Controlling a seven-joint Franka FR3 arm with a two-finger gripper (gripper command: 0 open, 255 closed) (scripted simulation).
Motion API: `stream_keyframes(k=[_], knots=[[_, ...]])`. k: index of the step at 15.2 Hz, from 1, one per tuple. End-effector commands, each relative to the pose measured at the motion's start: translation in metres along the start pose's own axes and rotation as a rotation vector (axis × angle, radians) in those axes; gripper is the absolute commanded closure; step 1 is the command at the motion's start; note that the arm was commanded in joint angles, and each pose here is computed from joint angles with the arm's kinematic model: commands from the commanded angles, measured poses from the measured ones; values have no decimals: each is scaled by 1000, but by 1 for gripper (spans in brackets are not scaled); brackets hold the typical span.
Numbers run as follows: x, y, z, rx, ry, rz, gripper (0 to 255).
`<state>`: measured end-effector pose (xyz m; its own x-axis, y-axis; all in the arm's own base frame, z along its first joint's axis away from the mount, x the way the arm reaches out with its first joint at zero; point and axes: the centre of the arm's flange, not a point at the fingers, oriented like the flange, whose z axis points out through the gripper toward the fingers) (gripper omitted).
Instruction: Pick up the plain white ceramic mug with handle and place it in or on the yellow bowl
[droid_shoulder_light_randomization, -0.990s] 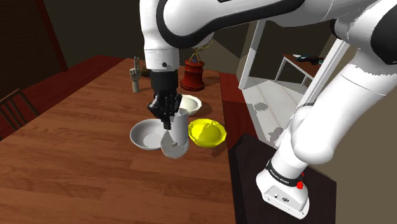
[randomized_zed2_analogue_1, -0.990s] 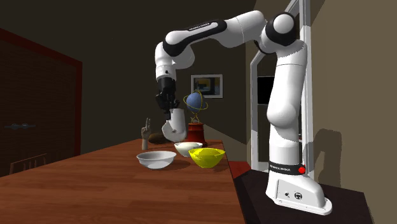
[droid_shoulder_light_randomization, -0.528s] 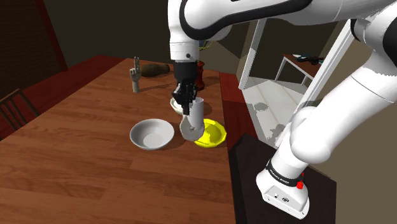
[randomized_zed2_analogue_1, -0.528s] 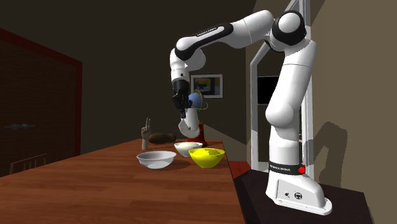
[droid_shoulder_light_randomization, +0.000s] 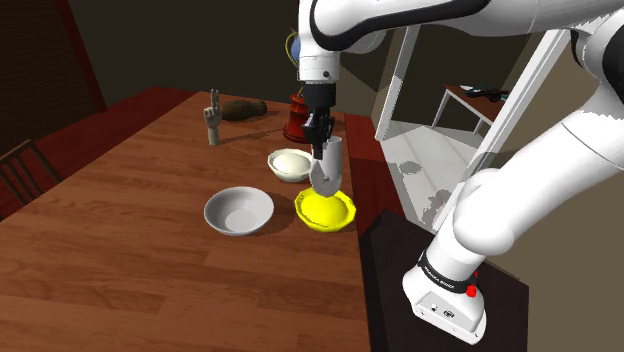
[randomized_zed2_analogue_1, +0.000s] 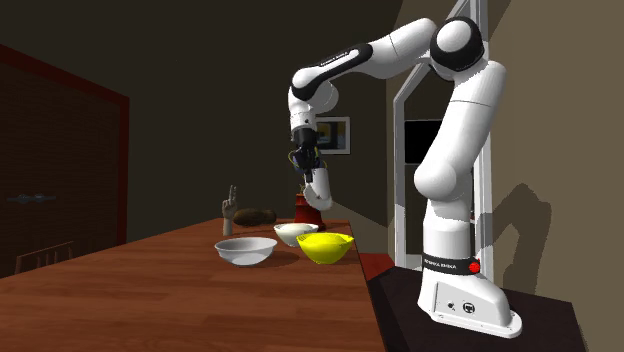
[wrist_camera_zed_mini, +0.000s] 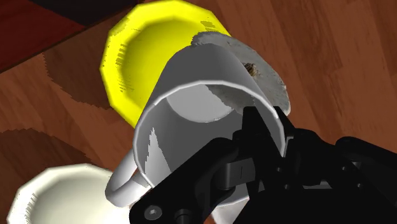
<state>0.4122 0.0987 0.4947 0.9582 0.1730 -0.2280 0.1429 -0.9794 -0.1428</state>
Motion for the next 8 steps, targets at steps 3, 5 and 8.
stream_keyframes(k=[3, 5, 8], knots=[[-4, 32, 6, 0, -1, -2, 255], [-1, 34, 16, 0, -1, -2, 255], [2, 36, 31, 0, -1, -2, 255]])
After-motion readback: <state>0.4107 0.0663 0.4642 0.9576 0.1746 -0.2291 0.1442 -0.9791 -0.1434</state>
